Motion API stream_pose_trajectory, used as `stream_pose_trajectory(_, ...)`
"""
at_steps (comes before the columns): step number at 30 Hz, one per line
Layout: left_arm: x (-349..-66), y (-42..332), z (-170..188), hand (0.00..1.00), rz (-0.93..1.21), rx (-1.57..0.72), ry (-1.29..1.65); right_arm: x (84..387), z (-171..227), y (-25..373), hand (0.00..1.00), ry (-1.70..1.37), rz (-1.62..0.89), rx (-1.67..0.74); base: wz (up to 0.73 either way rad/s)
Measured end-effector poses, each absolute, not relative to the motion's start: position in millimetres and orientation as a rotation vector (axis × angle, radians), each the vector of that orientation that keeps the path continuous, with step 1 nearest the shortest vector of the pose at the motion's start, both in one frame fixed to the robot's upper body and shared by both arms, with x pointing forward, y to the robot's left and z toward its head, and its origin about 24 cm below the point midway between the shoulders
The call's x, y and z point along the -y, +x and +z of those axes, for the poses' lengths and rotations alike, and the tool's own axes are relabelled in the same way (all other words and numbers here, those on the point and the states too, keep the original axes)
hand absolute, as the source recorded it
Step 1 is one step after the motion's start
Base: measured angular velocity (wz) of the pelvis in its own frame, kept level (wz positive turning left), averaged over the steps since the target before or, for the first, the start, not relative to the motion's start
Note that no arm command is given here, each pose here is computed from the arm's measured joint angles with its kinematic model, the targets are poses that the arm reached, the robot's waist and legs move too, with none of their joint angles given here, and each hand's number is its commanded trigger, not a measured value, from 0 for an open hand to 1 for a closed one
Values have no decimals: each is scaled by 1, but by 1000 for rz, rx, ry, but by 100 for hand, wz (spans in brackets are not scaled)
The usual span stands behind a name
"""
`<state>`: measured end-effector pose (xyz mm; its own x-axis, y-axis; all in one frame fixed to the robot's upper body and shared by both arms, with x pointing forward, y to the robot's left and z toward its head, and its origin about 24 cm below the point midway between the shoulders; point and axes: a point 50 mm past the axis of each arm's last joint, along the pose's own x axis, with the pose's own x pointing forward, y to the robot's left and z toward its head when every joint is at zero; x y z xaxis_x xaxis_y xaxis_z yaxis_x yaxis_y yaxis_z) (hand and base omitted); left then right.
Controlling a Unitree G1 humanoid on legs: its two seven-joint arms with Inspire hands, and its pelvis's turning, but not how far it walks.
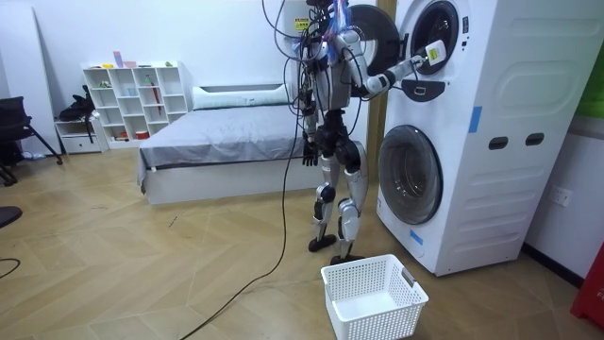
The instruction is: Pick clothes from washing machine
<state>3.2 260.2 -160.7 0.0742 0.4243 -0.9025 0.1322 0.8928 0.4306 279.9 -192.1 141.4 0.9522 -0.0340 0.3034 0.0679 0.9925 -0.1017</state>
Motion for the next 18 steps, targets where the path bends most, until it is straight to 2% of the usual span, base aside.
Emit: stream_pose_trajectory(18,-265,-12,-159,0,307,-1528,417,196,164,301,0,-5,31,208,5)
